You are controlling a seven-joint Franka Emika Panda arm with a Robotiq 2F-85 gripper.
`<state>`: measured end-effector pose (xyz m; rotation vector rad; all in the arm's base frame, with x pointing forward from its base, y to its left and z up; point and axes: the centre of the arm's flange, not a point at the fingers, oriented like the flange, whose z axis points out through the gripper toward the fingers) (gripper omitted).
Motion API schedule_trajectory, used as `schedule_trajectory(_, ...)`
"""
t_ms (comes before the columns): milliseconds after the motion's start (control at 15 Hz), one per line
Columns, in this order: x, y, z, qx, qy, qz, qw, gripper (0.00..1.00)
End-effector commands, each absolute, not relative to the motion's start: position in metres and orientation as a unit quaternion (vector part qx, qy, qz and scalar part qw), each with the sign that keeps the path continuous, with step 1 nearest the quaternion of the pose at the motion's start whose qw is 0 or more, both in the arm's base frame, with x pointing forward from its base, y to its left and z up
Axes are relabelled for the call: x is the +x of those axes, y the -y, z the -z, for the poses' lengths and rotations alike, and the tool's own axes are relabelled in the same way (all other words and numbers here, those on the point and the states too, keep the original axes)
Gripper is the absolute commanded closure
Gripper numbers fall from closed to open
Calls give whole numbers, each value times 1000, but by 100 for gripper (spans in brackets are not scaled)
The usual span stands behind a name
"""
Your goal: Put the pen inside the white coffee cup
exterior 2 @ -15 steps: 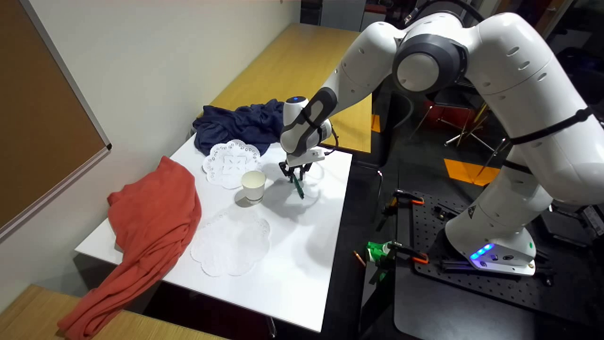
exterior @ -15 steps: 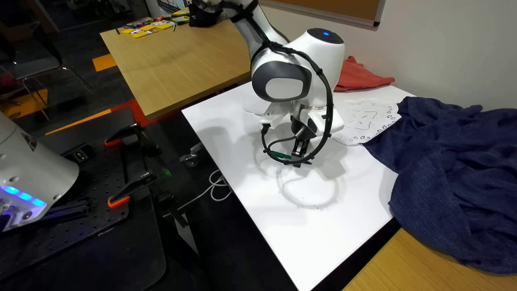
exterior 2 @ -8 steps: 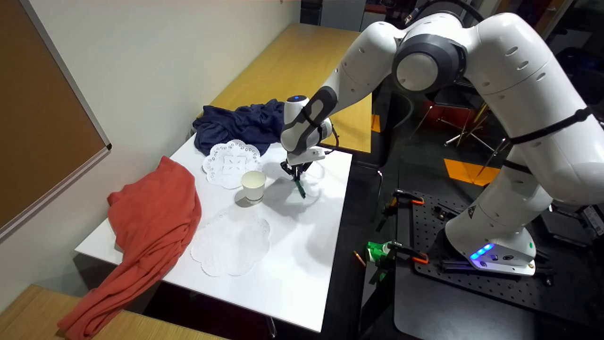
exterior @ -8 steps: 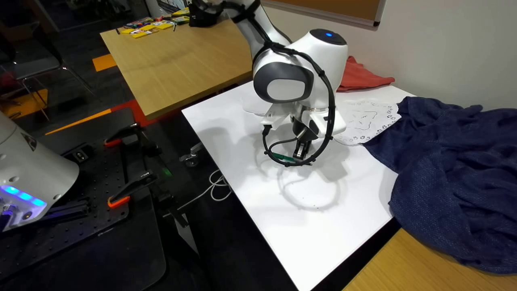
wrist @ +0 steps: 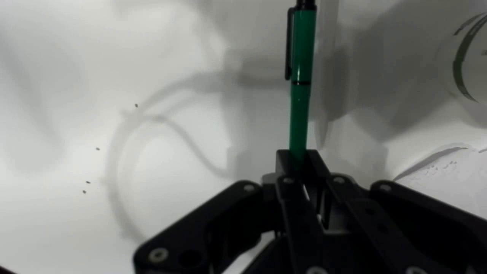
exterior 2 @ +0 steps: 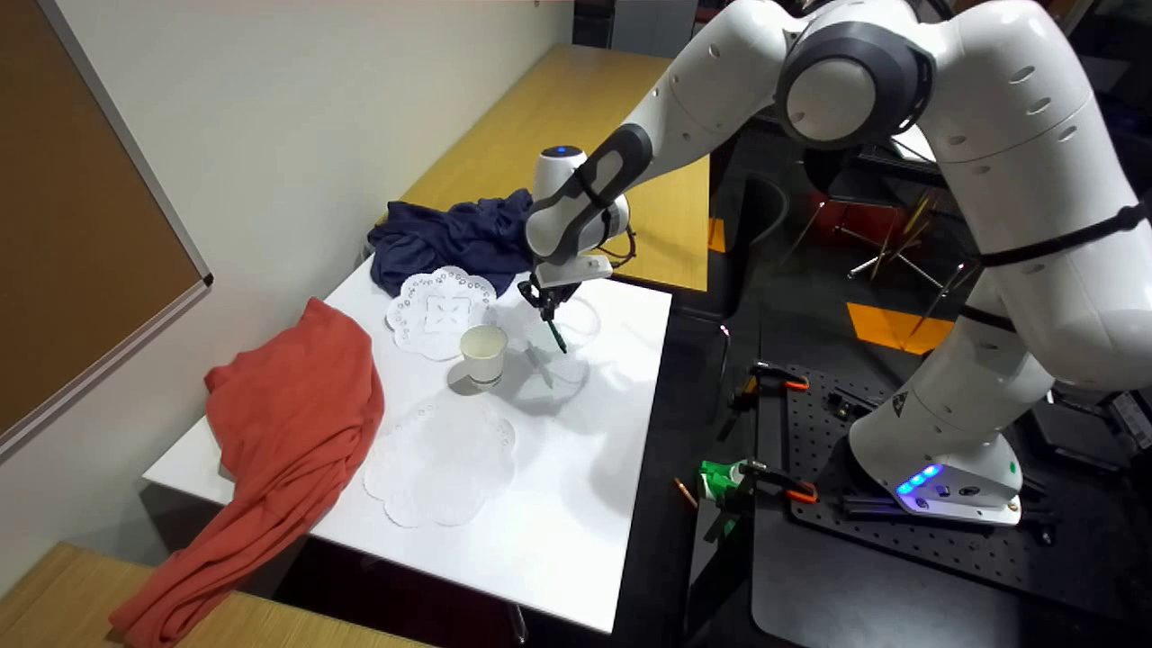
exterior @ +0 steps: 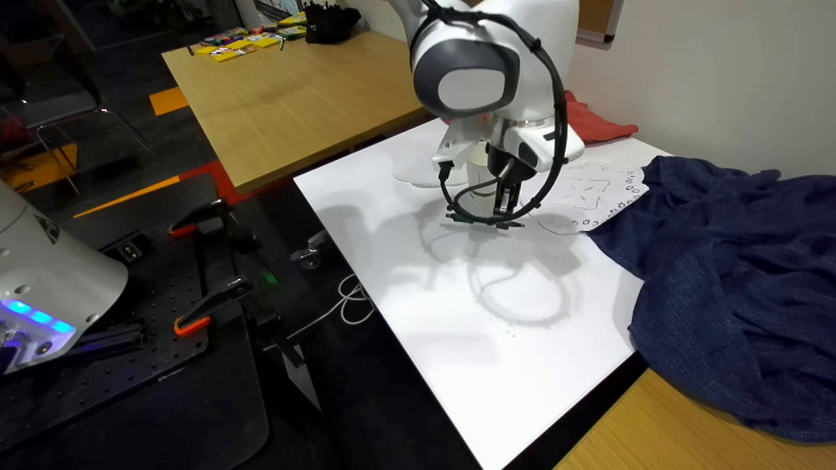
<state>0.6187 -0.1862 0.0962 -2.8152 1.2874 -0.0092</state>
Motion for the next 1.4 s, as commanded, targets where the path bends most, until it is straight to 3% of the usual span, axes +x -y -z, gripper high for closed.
schedule_trajectory(0,605,173,-169,-925,-378,14,43,97)
schedule_trajectory(667,601,125,-293,-929,-363,64,24,97)
schedule_trajectory(1333,621,56,-313,-904,-402,127,-63,97)
